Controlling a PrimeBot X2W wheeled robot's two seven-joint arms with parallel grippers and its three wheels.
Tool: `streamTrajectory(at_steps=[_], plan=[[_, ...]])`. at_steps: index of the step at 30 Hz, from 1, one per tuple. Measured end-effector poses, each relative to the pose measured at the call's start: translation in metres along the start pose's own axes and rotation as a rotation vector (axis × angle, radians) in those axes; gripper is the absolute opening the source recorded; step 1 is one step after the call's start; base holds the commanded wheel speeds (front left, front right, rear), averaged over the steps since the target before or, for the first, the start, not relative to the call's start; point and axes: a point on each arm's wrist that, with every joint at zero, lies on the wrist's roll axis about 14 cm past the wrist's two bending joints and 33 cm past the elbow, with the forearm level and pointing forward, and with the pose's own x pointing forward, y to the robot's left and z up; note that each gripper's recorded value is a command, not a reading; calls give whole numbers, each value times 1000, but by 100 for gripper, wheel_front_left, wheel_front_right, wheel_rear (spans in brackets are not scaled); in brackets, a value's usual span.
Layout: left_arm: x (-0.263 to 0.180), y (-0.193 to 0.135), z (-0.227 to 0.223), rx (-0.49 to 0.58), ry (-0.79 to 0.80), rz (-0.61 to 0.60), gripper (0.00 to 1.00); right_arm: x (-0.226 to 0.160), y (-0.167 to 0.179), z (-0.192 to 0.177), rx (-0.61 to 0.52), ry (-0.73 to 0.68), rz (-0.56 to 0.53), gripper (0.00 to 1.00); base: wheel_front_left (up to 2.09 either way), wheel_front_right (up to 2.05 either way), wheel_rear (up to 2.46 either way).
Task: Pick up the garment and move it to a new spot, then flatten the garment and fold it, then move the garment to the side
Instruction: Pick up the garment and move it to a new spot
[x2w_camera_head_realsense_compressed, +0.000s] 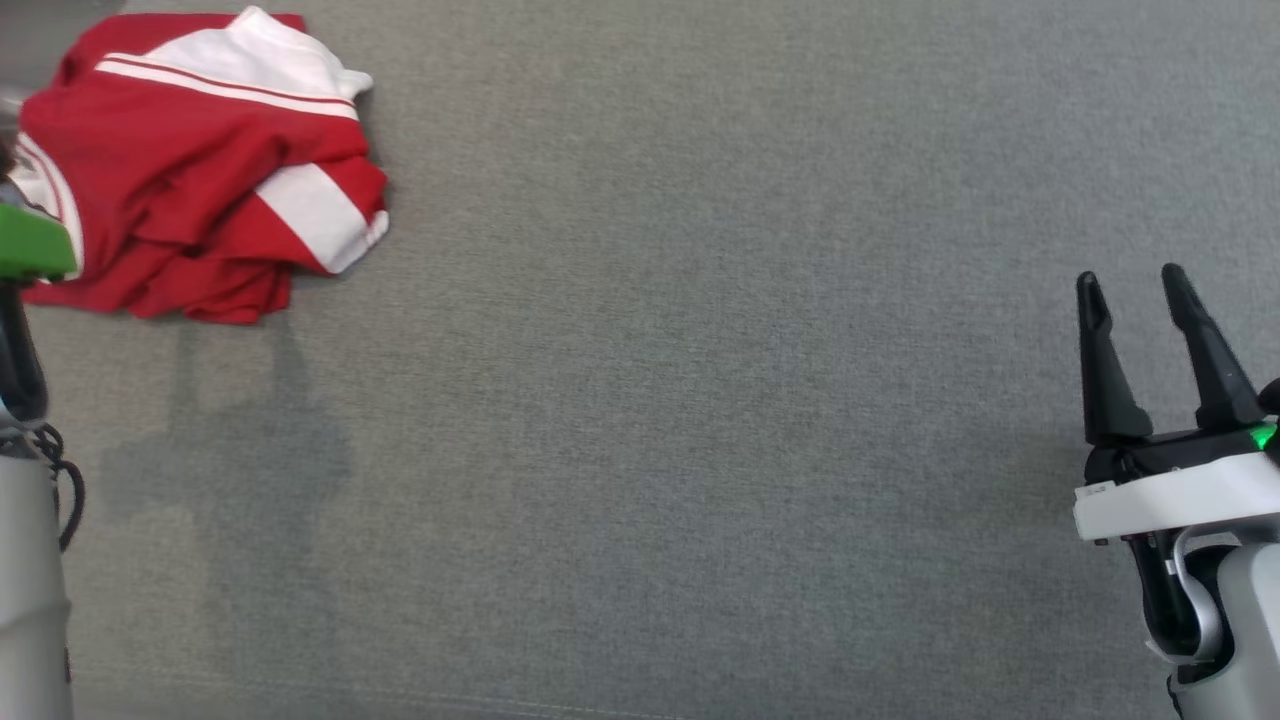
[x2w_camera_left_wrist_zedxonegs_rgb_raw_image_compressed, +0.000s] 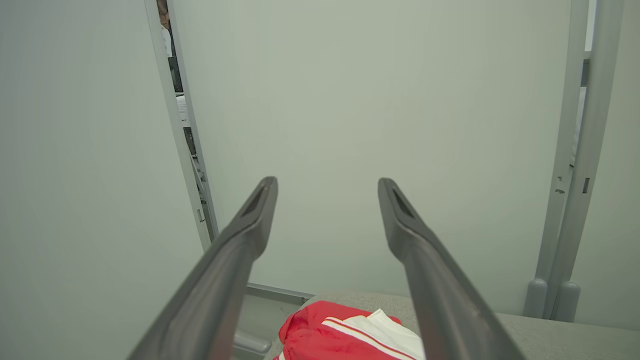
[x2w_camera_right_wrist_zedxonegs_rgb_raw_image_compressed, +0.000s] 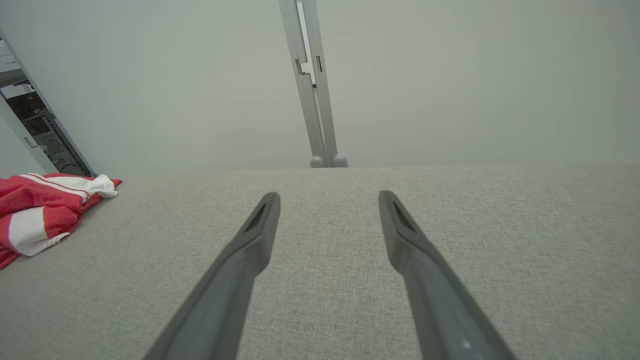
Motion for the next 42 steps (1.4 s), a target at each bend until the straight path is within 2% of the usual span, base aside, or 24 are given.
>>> streamTrajectory(at_steps=[2, 9, 18, 25, 26, 27, 28, 33, 42], plan=[[23, -16, -22, 2, 49, -31, 100, -5, -26, -5, -23, 9, -61, 100, 0, 0, 0], [50, -41, -102, -21, 256, -60, 100, -16, -67, -21, -62, 55, -158, 100, 0, 0, 0], [20, -46, -219, -44, 647, -44, 100, -29, -91, -40, -83, 116, -222, 100, 0, 0, 0], [-6, -41, -248, -58, 824, -33, 100, -28, -89, -41, -79, 115, -218, 100, 0, 0, 0], [-9, -42, -250, -56, 843, -35, 70, -28, -88, -40, -79, 114, -216, 100, 0, 0, 0], [-10, -42, -250, -55, 846, -36, 29, -28, -88, -40, -79, 113, -215, 100, 0, 0, 0], [-11, -42, -251, -54, 851, -36, 0, -28, -87, -39, -78, 112, -212, 100, 0, 0, 0], [-18, -43, -251, -54, 878, -44, 0, -28, -83, -34, -76, 107, -207, 100, 0, 0, 0], [-1, -38, -213, -31, 724, -51, 0, -30, -73, -19, -67, 73, -194, 100, 0, 0, 0]])
